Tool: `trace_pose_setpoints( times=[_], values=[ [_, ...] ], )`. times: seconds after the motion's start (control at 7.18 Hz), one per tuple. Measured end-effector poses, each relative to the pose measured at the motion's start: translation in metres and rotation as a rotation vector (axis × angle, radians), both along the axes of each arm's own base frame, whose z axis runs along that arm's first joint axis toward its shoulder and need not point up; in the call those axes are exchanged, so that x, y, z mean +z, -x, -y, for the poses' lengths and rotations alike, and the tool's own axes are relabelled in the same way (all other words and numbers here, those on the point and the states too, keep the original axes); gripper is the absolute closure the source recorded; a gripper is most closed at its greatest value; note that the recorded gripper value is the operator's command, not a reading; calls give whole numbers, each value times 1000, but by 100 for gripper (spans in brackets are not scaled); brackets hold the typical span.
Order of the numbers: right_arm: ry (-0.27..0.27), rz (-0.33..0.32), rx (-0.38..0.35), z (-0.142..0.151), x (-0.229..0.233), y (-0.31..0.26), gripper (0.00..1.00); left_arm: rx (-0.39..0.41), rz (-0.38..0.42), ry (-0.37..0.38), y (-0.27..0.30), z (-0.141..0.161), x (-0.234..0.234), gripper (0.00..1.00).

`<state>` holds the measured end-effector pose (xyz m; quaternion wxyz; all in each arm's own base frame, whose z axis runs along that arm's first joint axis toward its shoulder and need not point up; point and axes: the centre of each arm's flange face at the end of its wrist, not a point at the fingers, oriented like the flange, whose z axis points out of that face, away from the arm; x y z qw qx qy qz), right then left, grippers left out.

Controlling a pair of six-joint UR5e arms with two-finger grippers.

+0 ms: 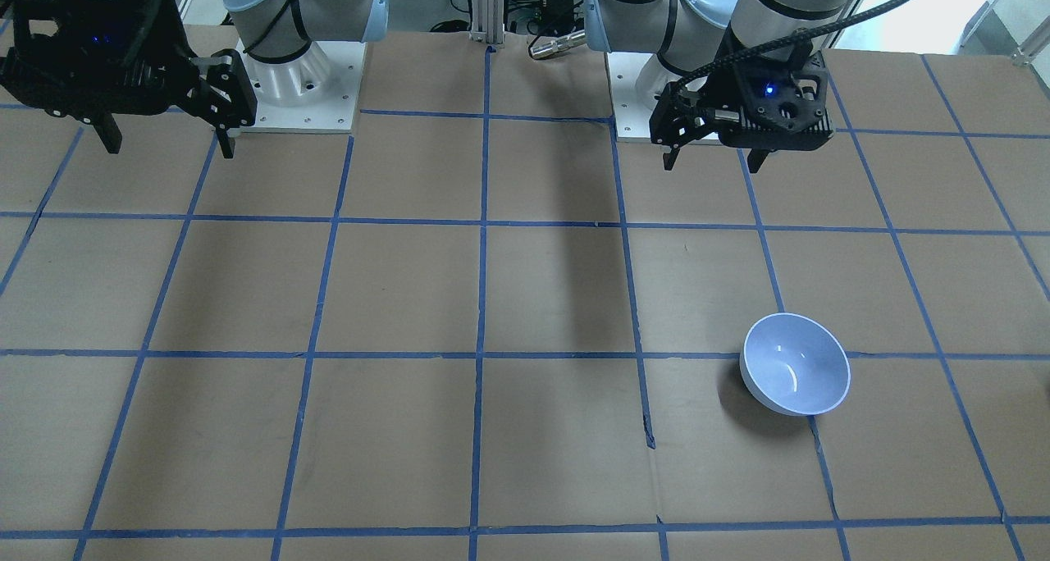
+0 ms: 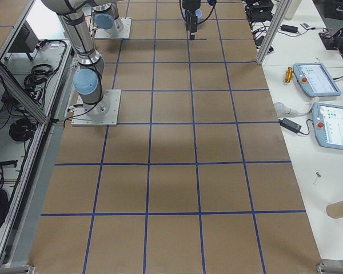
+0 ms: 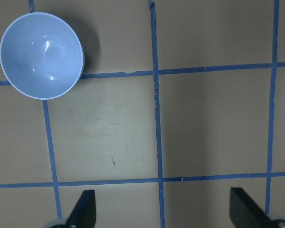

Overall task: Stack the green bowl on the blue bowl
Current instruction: 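Move the left gripper away from the blue bowl toward the robot's side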

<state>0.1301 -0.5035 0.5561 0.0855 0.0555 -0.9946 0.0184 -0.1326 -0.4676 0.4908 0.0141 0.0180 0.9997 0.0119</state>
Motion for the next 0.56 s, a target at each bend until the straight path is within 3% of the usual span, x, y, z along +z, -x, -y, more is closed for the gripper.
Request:
trace_pose_setpoints(
  times=[0.28,0.56],
  values=[
    [0,0,1,0,0,0,0,-7,1,-1,-11,4,-1,0],
    [0,0,1,0,0,0,0,-37,-3,-12,-64,18,-5,0]
  ],
)
